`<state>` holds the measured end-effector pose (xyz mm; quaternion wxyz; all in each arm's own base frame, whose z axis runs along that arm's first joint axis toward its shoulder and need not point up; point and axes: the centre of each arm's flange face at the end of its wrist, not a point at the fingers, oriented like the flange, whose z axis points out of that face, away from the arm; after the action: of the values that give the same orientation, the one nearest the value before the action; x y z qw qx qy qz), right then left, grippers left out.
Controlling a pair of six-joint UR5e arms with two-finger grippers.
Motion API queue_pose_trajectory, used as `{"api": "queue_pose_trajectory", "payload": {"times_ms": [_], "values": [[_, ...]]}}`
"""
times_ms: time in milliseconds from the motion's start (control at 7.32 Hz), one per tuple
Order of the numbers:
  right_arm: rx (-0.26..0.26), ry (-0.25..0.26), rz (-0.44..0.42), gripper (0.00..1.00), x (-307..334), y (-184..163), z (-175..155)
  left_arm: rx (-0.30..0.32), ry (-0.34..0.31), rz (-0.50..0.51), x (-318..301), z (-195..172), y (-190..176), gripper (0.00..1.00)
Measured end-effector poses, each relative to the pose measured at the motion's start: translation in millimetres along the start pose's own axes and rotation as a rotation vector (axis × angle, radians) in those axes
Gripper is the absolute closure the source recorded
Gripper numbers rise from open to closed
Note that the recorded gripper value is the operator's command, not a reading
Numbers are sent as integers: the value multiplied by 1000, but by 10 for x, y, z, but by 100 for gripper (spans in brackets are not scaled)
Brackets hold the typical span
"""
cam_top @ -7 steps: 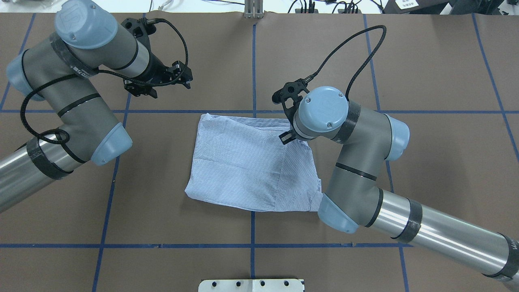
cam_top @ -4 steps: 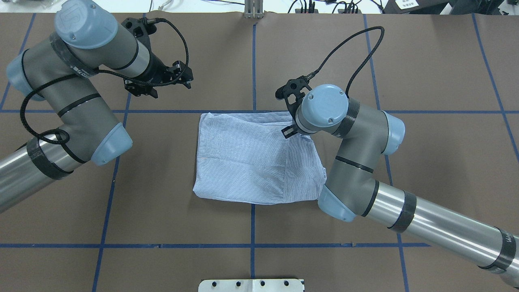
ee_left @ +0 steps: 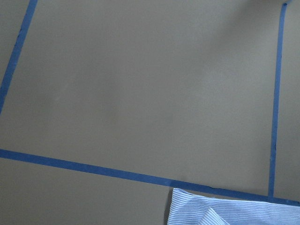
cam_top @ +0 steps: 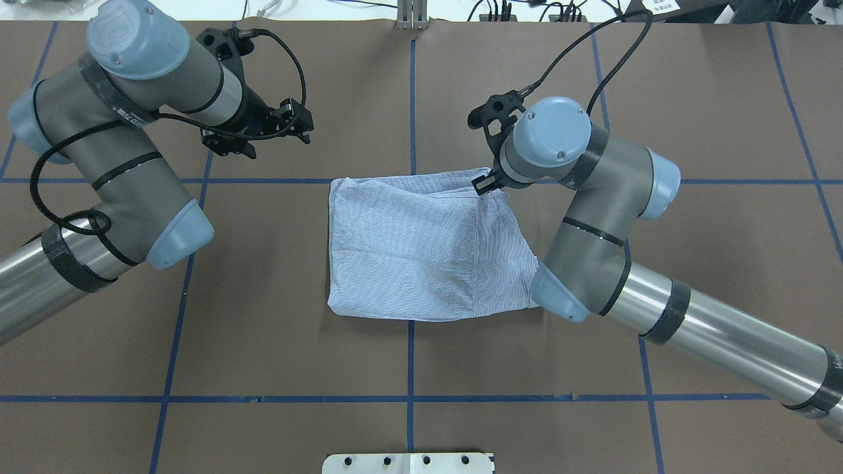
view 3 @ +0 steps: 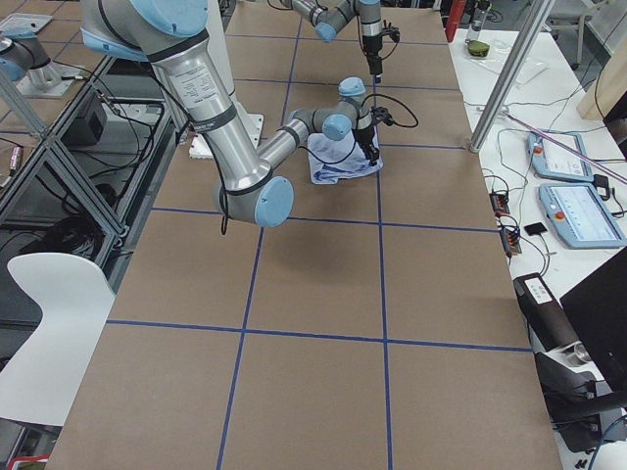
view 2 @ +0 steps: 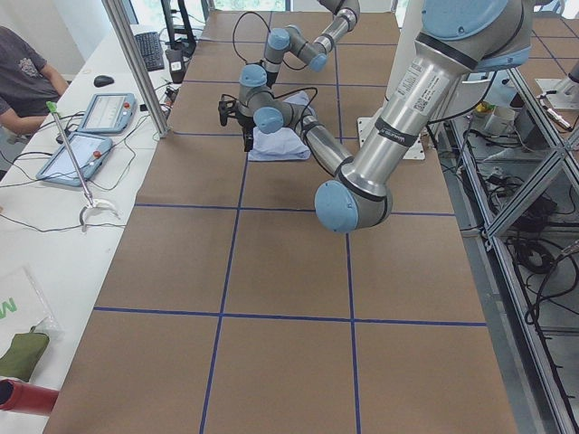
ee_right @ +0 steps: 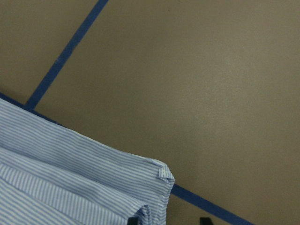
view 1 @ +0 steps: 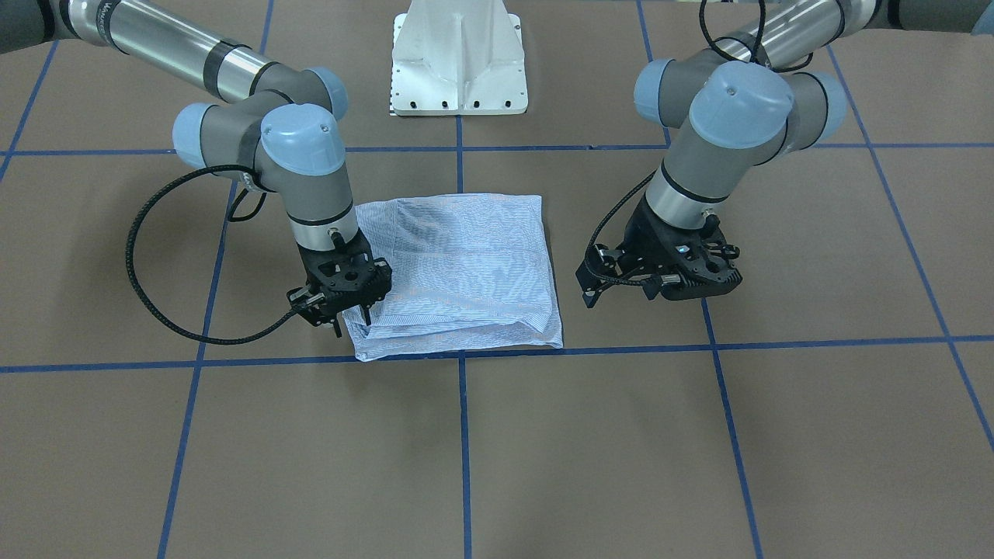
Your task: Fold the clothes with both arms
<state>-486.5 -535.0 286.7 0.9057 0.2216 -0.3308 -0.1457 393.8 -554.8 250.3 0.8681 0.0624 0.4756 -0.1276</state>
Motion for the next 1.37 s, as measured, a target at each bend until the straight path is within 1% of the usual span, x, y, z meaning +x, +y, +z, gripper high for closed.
{"api": "queue_pose_trajectory", "payload": {"times_ms": [137, 273, 410, 546, 683, 820, 956, 1093, 1366], "values": [[-32, -30, 46, 0, 351, -156, -142, 6, 10, 24, -13, -72, 22, 0], [-63, -63, 104, 0, 817, -313, -343, 19, 16, 76, -88, -177, 19, 0], [-80, -74, 148, 0, 1298, -387, -565, 43, 14, 143, -238, -323, -65, 0], [-95, -63, 161, 0, 1788, -381, -820, 73, -1, 208, -465, -479, -216, 0], [-122, -51, 150, 0, 2333, -330, -1115, 99, -27, 269, -770, -627, -396, 0], [-153, -45, 131, 0, 2911, -220, -1422, 113, -58, 323, -1138, -779, -589, 0], [-180, -36, 103, 0, 3485, -35, -1691, 119, -87, 361, -1549, -945, -766, 0], [-208, -26, 79, 0, 3989, 208, -1869, 125, -123, 392, -2011, -1117, -908, 0], [-247, -17, 70, 0, 4693, 735, -2014, 132, -214, 481, -3041, -1502, -1112, 0]]}}
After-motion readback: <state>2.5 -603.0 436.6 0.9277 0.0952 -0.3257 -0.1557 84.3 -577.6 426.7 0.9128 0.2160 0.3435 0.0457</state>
